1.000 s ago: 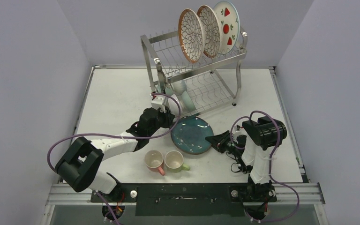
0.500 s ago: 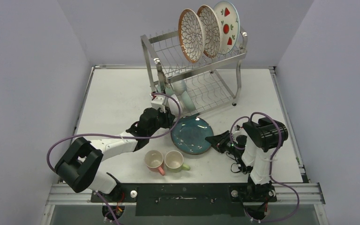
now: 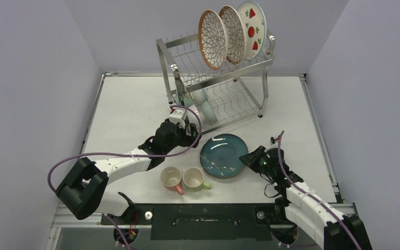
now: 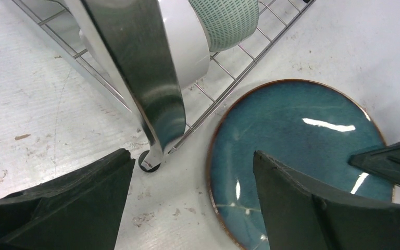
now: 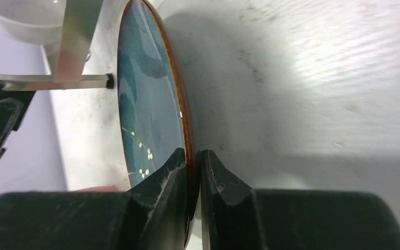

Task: Load the mixed dishes into the dish rack
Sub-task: Pick up the plate at the center of the board.

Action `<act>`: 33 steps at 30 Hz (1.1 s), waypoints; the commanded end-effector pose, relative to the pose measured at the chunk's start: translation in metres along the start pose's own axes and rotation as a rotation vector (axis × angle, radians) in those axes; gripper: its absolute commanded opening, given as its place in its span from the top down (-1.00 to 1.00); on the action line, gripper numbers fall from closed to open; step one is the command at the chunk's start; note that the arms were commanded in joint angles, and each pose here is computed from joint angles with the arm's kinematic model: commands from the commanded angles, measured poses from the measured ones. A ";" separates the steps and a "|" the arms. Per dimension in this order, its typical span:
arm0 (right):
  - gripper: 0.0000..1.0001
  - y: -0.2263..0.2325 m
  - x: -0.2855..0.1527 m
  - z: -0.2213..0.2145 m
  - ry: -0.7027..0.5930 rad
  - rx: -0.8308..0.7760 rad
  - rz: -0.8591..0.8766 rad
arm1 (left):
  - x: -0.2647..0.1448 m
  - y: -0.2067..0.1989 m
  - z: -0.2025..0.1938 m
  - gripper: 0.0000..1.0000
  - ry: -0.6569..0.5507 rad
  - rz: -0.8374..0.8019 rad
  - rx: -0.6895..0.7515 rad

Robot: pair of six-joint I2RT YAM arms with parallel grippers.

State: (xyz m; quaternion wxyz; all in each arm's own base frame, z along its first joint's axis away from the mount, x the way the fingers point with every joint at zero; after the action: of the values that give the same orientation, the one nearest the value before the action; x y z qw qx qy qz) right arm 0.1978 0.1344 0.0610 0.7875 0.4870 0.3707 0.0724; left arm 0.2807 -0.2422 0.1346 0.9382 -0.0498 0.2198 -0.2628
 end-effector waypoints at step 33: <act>1.00 0.154 -0.187 0.083 -0.346 -0.356 -0.057 | -0.111 -0.019 0.071 -0.94 0.003 -0.077 -0.198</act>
State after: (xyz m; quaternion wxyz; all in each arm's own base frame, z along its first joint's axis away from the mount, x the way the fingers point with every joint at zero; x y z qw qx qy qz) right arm 0.1377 0.0626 0.2300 0.8876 0.3126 0.3377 -0.0183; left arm 0.2280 -0.2085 0.2093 0.9212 -0.1372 0.2513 -0.2636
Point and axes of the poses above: each gripper's point midway between its finger pads, its own x axis out along the fingers, its own y axis along the line the jaws close on, z = x × y, the point moved 4 cm from there along -x, back along the fingers, and after that the axes turned 8 degrees about x, right-handed, at the moved point
